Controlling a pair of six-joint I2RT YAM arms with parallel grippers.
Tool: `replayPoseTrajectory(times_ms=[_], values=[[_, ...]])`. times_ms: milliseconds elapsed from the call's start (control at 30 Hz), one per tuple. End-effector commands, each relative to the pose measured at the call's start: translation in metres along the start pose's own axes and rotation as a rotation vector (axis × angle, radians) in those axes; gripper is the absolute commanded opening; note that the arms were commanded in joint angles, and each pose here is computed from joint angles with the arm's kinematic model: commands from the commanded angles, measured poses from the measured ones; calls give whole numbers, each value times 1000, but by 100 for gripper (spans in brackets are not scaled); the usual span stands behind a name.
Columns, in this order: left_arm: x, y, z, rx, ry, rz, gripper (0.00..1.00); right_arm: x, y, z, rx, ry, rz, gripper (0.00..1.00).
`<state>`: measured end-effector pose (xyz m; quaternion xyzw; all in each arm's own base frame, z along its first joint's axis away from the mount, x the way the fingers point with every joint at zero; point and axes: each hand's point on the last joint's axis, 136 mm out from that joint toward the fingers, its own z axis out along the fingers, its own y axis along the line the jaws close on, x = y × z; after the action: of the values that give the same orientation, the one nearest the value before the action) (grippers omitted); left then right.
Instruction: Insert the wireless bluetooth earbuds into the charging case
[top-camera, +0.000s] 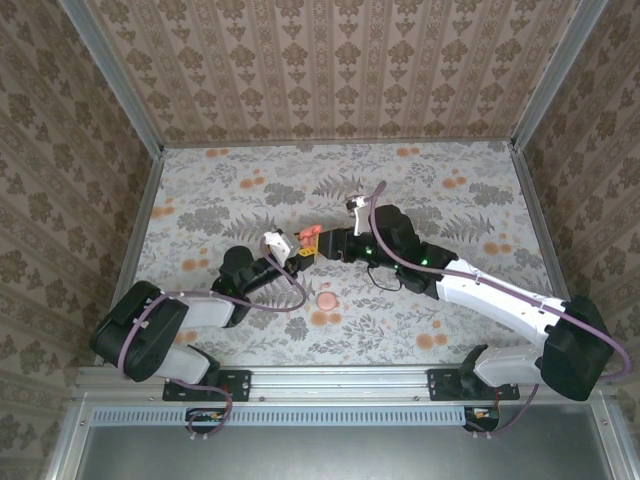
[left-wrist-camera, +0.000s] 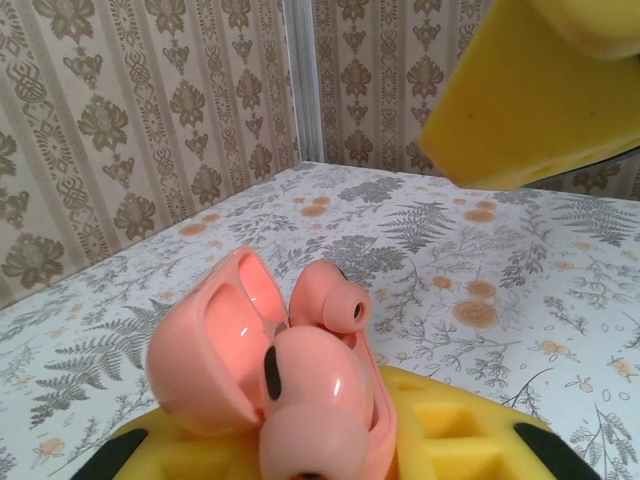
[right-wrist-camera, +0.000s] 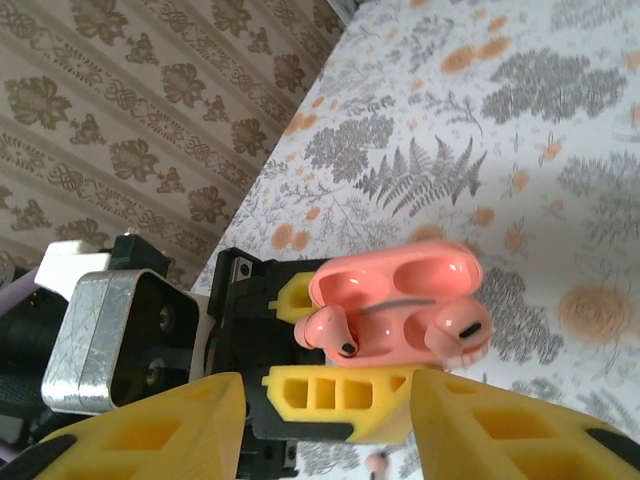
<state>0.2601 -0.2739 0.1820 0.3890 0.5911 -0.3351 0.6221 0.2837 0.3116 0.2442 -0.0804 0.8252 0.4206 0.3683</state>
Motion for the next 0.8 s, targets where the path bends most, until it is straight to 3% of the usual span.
replayPoseTrajectory(times_ms=[0, 133, 767], values=[[0, -1, -2, -7, 13, 50, 22, 7, 6, 3, -3, 70, 159, 45], [0, 0, -4, -14, 18, 62, 22, 11, 15, 14, -20, 102, 190, 39], [-3, -1, -3, -8, 11, 67, 22, 18, 12, 41, 13, 162, 211, 35]])
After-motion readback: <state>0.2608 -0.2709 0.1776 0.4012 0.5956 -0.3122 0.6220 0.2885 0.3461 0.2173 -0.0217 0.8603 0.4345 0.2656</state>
